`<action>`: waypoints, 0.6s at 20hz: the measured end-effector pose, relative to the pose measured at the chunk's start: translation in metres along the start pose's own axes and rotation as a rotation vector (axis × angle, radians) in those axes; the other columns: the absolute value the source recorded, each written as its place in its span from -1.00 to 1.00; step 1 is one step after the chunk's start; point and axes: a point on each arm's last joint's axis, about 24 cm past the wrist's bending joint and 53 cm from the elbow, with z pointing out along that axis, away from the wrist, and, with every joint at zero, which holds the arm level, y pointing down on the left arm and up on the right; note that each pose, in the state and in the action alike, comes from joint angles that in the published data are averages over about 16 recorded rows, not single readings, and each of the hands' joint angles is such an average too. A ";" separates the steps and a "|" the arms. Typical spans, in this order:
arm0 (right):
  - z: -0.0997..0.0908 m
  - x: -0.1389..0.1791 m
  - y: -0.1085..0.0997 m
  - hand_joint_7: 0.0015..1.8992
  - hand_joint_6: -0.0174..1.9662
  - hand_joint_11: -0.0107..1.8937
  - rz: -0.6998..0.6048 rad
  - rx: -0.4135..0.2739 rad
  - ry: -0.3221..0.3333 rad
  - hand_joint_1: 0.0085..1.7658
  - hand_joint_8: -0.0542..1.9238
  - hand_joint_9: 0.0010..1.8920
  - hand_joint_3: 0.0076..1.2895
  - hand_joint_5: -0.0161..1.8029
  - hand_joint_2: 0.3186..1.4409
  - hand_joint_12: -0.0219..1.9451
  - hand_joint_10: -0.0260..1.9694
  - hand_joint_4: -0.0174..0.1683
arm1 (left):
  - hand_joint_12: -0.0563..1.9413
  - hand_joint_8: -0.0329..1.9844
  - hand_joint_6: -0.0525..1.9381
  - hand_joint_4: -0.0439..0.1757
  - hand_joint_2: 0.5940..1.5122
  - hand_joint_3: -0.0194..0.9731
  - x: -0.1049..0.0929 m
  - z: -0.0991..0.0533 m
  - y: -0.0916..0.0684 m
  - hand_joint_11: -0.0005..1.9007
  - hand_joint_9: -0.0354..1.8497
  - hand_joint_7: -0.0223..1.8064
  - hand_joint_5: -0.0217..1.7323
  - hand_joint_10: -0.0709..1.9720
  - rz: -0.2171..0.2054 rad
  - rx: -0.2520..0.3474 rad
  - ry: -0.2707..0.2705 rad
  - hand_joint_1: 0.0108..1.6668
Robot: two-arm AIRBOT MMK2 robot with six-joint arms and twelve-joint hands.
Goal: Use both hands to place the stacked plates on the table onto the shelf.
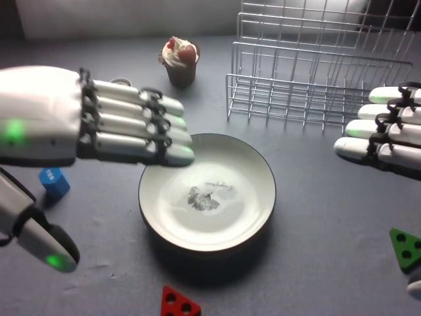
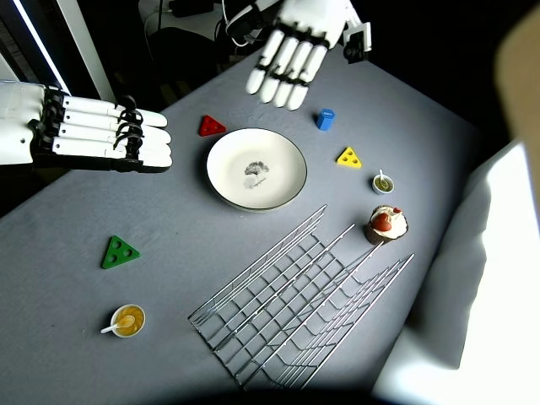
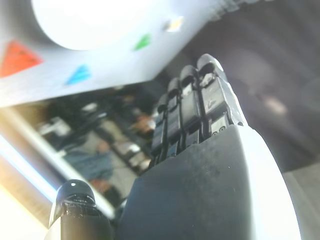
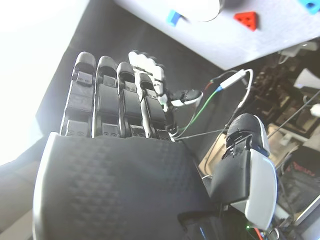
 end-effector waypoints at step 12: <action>0.003 -0.005 -0.027 -0.83 -0.97 -0.84 -0.002 0.066 -0.020 -0.99 -0.94 -0.82 -0.99 -0.86 0.19 -0.95 -0.98 -0.77 | -0.90 -0.96 -0.93 -0.61 -0.12 -0.95 0.026 -0.008 -0.002 -0.86 -0.81 -0.82 -0.88 -0.92 0.080 0.016 0.116 -0.99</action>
